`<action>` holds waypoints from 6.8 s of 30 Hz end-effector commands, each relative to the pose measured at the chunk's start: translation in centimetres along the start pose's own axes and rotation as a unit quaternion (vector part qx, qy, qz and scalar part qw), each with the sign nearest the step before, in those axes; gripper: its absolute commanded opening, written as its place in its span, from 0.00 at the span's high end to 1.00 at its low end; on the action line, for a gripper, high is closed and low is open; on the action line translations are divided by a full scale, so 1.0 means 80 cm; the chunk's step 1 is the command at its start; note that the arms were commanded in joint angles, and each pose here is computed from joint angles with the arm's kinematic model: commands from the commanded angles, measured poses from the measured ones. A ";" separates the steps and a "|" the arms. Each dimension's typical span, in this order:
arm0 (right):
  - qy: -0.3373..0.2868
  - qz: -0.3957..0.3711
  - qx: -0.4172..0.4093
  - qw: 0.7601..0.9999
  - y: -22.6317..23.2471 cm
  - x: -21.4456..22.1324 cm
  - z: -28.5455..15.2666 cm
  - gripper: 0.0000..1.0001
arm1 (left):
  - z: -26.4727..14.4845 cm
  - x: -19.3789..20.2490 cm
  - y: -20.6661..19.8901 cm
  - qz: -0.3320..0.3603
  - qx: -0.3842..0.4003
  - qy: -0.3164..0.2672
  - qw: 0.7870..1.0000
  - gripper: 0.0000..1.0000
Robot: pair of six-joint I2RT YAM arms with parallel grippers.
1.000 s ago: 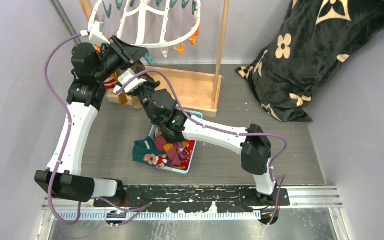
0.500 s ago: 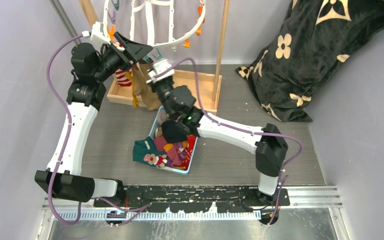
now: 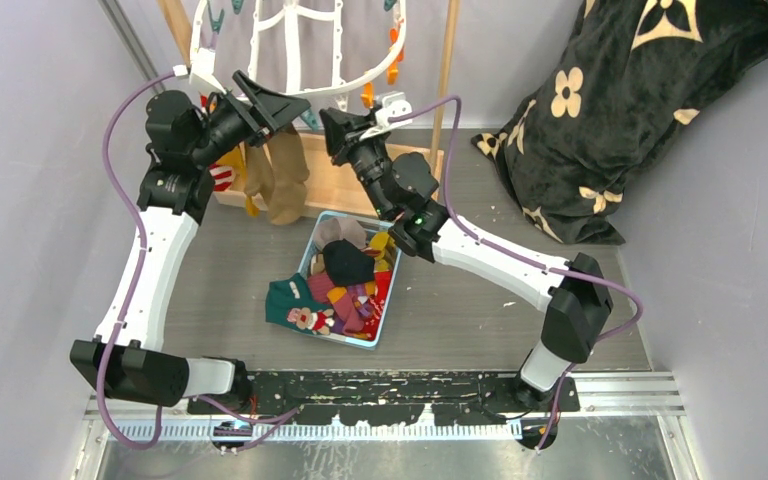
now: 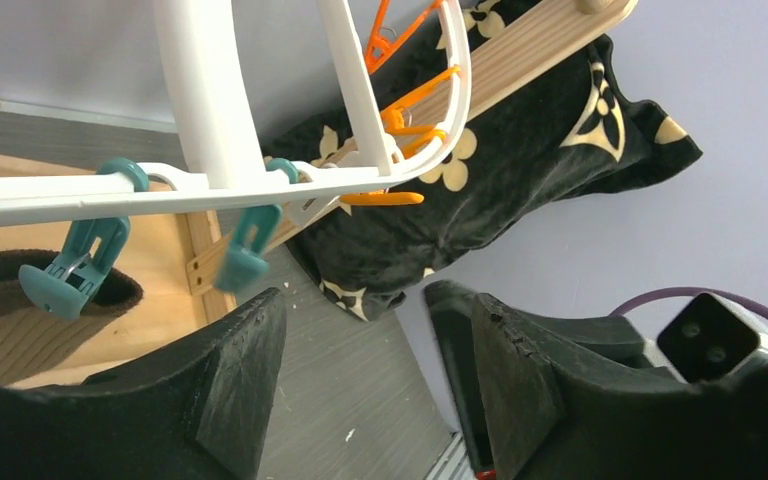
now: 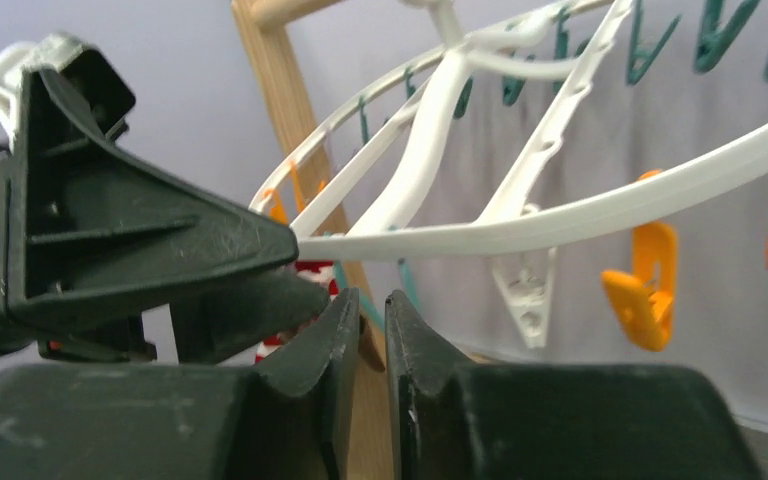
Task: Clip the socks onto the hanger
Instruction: Open the clamp at the hanger.
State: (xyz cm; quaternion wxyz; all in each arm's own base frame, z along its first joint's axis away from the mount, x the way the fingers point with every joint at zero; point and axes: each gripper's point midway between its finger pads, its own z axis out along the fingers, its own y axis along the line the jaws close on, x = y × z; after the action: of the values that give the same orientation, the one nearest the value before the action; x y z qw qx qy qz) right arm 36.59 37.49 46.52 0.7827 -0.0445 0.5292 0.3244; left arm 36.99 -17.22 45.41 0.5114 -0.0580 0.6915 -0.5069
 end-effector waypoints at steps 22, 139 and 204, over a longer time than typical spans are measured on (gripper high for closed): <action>0.146 0.083 -0.189 0.968 -0.021 0.078 0.031 0.53 | -0.004 -0.034 0.005 0.084 -0.027 -0.052 0.995 0.46; -0.020 0.259 -0.372 0.891 0.012 0.098 0.055 0.54 | -0.031 -0.045 -0.071 0.068 0.021 -0.032 0.997 0.44; 0.009 0.130 -0.294 0.947 0.123 0.076 0.037 0.88 | -0.013 -0.054 0.017 0.159 -0.127 -0.071 0.977 0.46</action>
State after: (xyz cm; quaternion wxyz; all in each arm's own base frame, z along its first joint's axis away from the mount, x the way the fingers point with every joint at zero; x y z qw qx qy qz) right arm 38.23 48.49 42.20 0.6847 -0.1696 0.4571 0.5417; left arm 38.63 -13.08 44.28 0.5835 -0.0637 0.7469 -0.3124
